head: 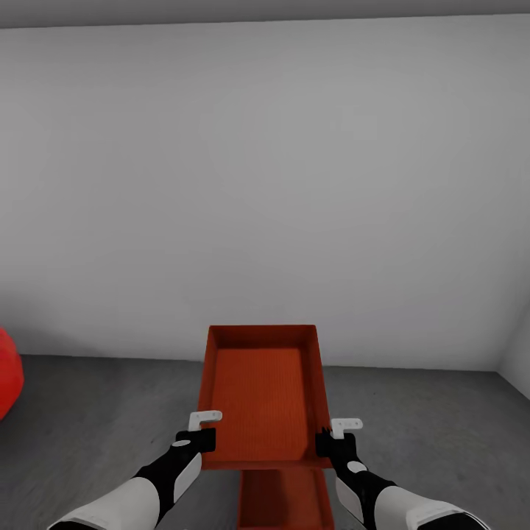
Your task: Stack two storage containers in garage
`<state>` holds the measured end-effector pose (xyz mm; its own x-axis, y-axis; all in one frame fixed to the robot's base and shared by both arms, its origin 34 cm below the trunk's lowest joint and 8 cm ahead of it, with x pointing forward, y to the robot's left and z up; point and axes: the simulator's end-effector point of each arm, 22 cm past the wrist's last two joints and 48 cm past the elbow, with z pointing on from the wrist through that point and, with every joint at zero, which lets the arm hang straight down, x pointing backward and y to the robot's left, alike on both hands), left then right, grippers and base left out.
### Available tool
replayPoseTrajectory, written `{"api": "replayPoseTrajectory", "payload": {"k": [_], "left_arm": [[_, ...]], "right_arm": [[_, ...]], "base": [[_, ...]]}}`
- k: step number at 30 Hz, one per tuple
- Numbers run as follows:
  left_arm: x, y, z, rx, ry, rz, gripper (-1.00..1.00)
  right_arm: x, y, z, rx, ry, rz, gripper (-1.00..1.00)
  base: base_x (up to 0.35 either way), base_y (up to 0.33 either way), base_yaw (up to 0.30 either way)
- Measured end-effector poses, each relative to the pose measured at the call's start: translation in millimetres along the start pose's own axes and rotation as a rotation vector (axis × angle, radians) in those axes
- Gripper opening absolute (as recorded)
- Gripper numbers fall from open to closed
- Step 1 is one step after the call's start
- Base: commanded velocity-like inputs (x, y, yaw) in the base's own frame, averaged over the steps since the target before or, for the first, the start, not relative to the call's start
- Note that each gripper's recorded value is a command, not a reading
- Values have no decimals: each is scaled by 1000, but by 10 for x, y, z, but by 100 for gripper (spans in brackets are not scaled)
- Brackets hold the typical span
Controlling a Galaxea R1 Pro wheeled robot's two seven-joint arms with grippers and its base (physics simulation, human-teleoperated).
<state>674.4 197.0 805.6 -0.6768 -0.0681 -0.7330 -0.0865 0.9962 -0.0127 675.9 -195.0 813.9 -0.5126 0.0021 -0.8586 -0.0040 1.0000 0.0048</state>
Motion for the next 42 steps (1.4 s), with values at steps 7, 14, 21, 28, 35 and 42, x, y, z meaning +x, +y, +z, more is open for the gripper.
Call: {"api": "replayPoseTrajectory", "payload": {"k": [7, 14, 21, 28, 35, 42], "left_arm": [[55, 2, 27, -1, 11, 0, -100], [108, 5, 53, -1, 21, 1, -100], [165, 6, 79, -2, 32, 1, -100], [221, 8, 104, -3, 42, 2, -100], [276, 11, 128, -4, 53, 2, -100], [333, 13, 153, -4, 64, 3, -100]], "right_arm": [[58, 0, 16, 0, 11, 0, -100], [116, 0, 31, 0, 21, 0, -100], [175, -1, 46, 0, 32, -1, -100], [233, -2, 59, 0, 42, -1, -100], [292, -2, 73, 0, 53, -1, -100], [352, -2, 86, 0, 64, 0, -100]], "base": [[0, 0, 66], [0, 0, 66], [0, 0, 66], [0, 0, 66], [0, 0, 62], [0, 0, 13]]}}
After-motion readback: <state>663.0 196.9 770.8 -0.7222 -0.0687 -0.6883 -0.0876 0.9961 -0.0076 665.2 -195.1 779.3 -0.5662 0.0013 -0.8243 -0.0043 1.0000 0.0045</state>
